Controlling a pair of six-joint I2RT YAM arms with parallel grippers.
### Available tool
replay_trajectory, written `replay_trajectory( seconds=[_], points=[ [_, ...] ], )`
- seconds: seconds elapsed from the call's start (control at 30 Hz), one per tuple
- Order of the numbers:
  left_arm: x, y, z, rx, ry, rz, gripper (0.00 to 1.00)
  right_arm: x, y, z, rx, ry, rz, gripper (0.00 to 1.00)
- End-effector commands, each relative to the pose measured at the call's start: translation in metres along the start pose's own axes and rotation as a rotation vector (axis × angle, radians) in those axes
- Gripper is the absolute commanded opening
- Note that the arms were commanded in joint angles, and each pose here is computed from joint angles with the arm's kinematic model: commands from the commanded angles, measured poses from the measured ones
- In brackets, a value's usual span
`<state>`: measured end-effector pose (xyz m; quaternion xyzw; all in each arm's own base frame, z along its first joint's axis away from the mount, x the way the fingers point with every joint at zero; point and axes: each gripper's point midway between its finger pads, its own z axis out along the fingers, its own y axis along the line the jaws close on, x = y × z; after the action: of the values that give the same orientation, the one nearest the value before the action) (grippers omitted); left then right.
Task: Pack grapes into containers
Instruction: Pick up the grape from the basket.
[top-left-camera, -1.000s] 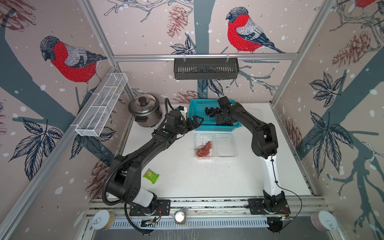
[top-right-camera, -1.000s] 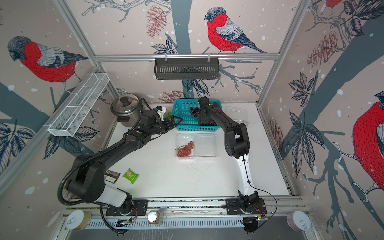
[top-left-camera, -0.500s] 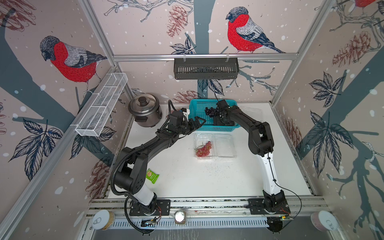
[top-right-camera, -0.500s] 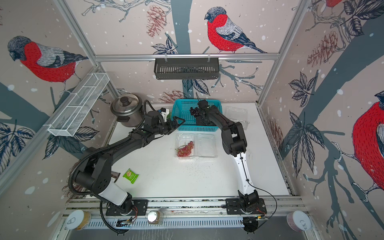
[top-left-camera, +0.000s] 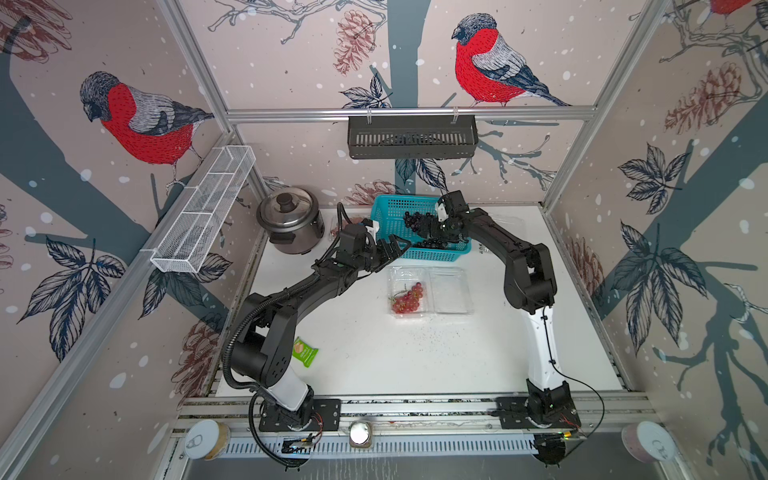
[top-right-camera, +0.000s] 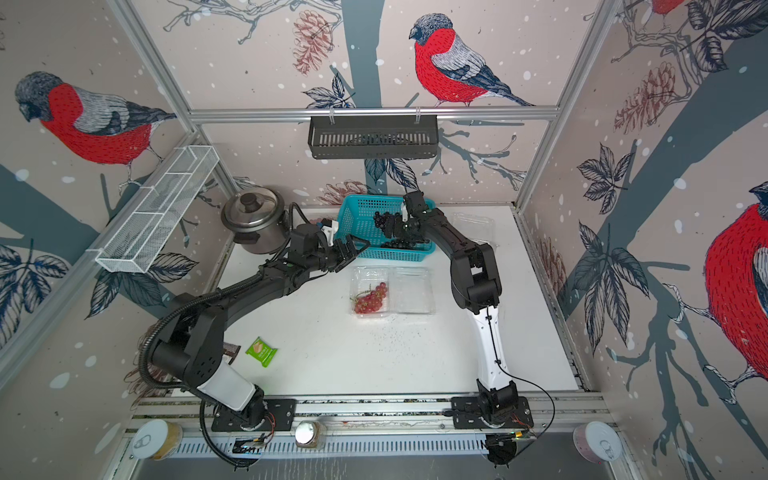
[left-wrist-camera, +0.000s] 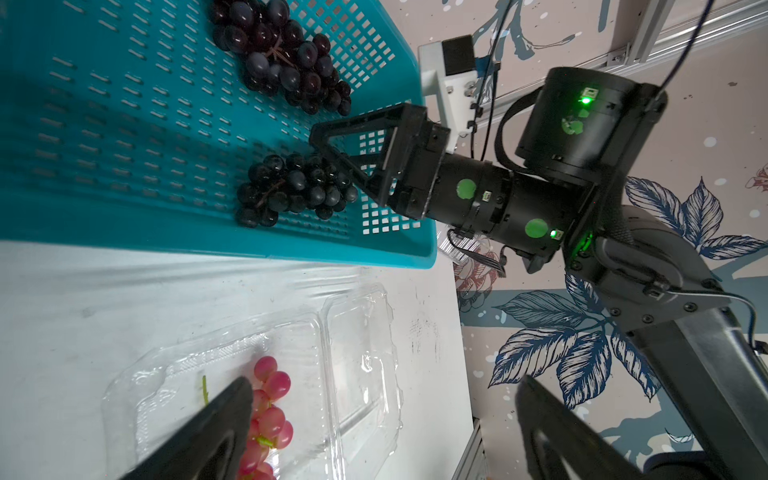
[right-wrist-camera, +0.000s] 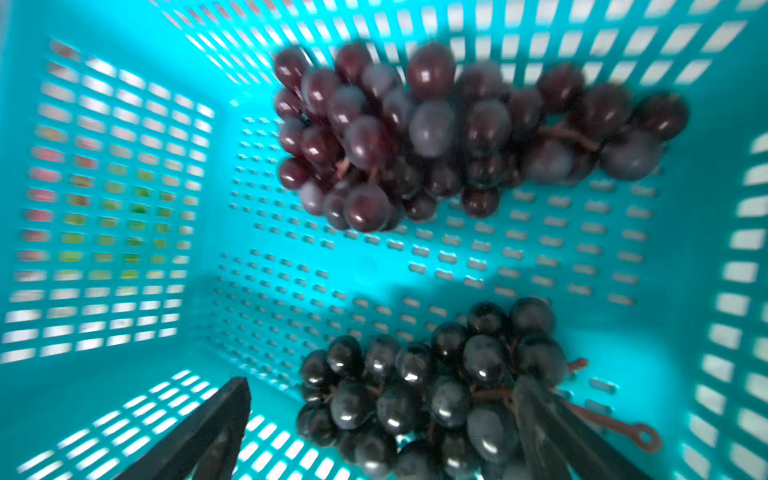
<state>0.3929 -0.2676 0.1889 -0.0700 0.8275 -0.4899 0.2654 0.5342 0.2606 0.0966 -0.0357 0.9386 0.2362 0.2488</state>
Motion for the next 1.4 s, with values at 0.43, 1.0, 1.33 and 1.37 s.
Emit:
replay_trajectory(
  seconds=[0.43,1.0,1.33,1.37],
  points=[
    [-0.003,-0.009,0.002,0.059,0.0,0.001,0.97,0.024,-0.041,-0.002,0.313,0.076,-0.024,1.0],
    [0.006,-0.001,0.002,0.048,0.017,-0.014,0.97,0.036,-0.036,0.052,0.02,0.095,0.162,0.99],
    [0.009,0.002,0.002,0.045,0.025,-0.026,0.97,0.023,-0.04,0.044,-0.036,0.024,0.187,0.58],
    [0.009,0.002,0.002,0.045,0.026,-0.025,0.97,0.02,-0.041,0.041,-0.037,0.016,0.183,0.55]
  ],
)
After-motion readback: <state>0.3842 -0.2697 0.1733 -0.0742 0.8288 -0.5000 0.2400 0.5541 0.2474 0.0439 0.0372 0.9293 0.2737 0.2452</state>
